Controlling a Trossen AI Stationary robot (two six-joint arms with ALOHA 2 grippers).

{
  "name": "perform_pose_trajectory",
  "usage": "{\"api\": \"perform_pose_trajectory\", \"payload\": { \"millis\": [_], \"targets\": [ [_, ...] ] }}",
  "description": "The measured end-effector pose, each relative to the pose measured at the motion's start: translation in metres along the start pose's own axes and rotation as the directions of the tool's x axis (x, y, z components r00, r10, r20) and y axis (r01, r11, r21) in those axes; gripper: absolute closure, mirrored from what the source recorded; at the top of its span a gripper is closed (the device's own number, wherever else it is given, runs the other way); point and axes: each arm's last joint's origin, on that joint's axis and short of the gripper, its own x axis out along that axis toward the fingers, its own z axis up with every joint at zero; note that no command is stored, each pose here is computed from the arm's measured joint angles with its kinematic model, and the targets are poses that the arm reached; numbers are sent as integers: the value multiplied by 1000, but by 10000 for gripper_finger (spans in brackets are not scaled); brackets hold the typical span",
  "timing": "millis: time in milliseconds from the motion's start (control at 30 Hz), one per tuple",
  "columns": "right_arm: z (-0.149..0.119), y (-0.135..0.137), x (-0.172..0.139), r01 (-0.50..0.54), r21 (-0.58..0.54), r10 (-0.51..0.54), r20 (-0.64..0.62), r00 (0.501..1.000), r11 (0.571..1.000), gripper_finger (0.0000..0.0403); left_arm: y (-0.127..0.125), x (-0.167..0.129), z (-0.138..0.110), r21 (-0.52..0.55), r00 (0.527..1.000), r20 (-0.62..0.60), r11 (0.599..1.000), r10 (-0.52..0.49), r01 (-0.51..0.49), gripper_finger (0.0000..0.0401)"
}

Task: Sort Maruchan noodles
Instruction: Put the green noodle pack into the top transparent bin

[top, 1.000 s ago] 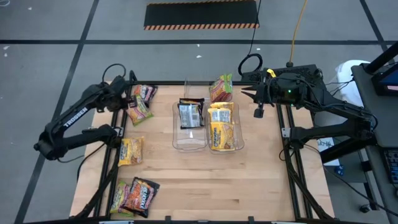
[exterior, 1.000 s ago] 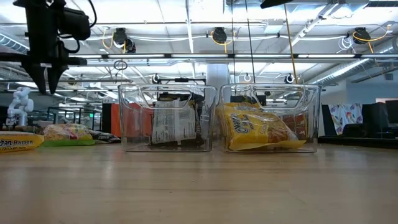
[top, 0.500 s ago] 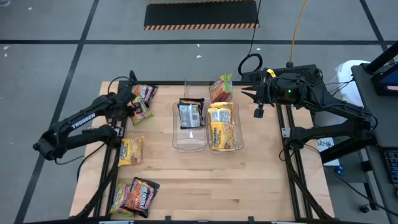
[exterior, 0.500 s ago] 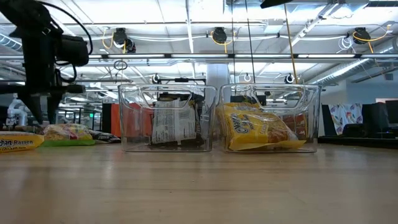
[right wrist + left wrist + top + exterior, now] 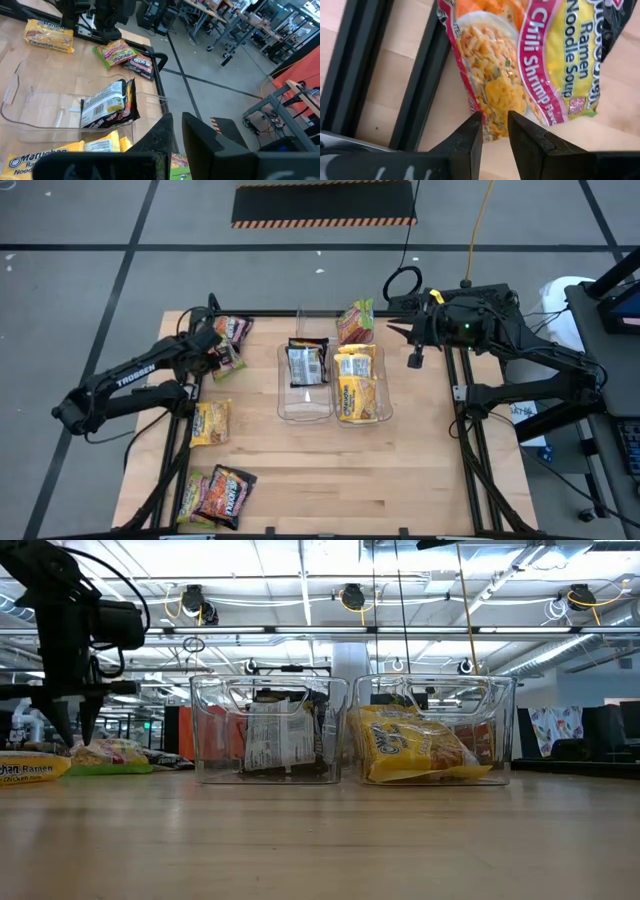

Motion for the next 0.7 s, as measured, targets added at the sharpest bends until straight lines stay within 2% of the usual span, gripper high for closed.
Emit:
{"api": "perform_pose_trajectory", "payload": {
  "millis": [267,500,700],
  "targets": [
    [1,0,0,5,-19,-5,9,1000,1000,367,-5,12,2,-4,996,-26,997,83,-83,304],
    [1,0,0,4,-19,-4,8,1000,1000,367,-22,27,9,28,999,-1,999,45,-45,304],
    [1,0,0,4,-19,-4,7,1000,1000,367,-24,36,8,61,993,-40,992,110,-108,304]
  ]
}}
